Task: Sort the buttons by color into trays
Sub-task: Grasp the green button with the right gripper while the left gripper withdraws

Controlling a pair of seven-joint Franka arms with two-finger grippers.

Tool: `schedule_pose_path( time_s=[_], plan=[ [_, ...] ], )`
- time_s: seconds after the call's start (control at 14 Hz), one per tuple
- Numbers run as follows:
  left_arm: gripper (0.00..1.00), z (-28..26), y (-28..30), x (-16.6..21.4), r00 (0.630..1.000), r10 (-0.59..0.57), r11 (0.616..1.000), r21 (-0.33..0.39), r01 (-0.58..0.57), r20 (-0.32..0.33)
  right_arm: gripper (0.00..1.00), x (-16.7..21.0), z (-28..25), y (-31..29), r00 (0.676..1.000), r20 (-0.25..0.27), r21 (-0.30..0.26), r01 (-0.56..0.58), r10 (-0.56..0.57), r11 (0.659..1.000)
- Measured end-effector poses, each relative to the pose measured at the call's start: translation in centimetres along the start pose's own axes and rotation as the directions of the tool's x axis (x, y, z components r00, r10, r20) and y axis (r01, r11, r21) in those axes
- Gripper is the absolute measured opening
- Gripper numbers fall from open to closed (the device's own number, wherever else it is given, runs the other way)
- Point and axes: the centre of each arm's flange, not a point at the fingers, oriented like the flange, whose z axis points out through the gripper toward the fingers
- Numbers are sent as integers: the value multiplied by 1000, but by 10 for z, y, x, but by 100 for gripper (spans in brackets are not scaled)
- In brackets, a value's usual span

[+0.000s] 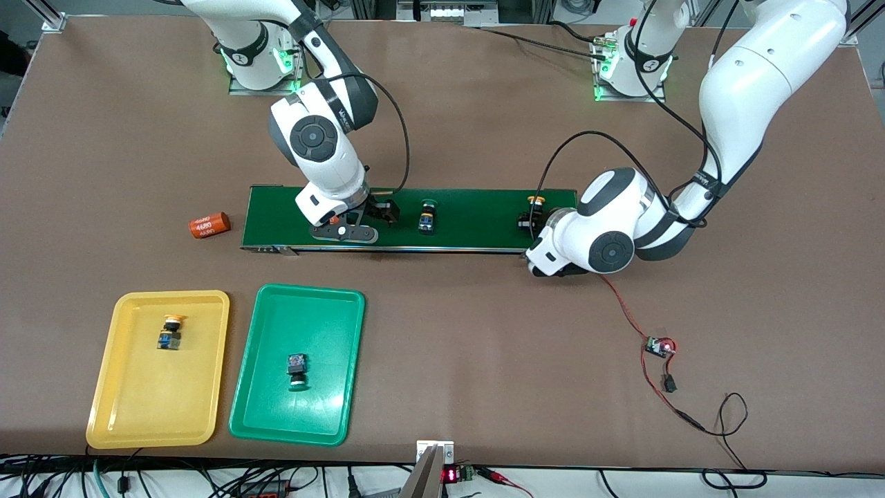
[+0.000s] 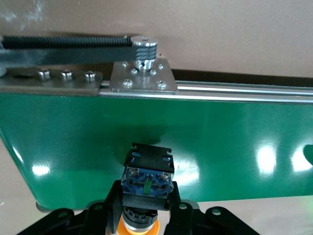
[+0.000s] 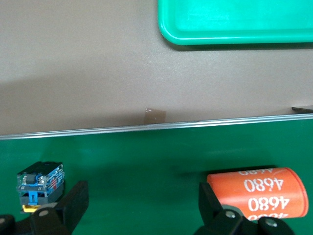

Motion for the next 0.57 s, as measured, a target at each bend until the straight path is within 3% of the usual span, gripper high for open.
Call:
schedule_pose_path(
  time_s=[0.29, 0.5, 0.57],
  plan=[
    [70, -11, -3, 4, 1000, -20, 1000, -17, 19, -21, 100, 0, 0, 0, 1000, 0, 0, 0, 0, 1000],
    [97, -54, -11, 8, 998, -40, 999, -24, 39, -43, 100, -1, 1, 0, 1000, 2, -2, -13, 13, 1000],
    [100, -76, -16, 7, 998, -49, 999, -18, 48, -45, 100, -1, 2, 1, 1000, 3, -2, -20, 20, 1000]
  ],
)
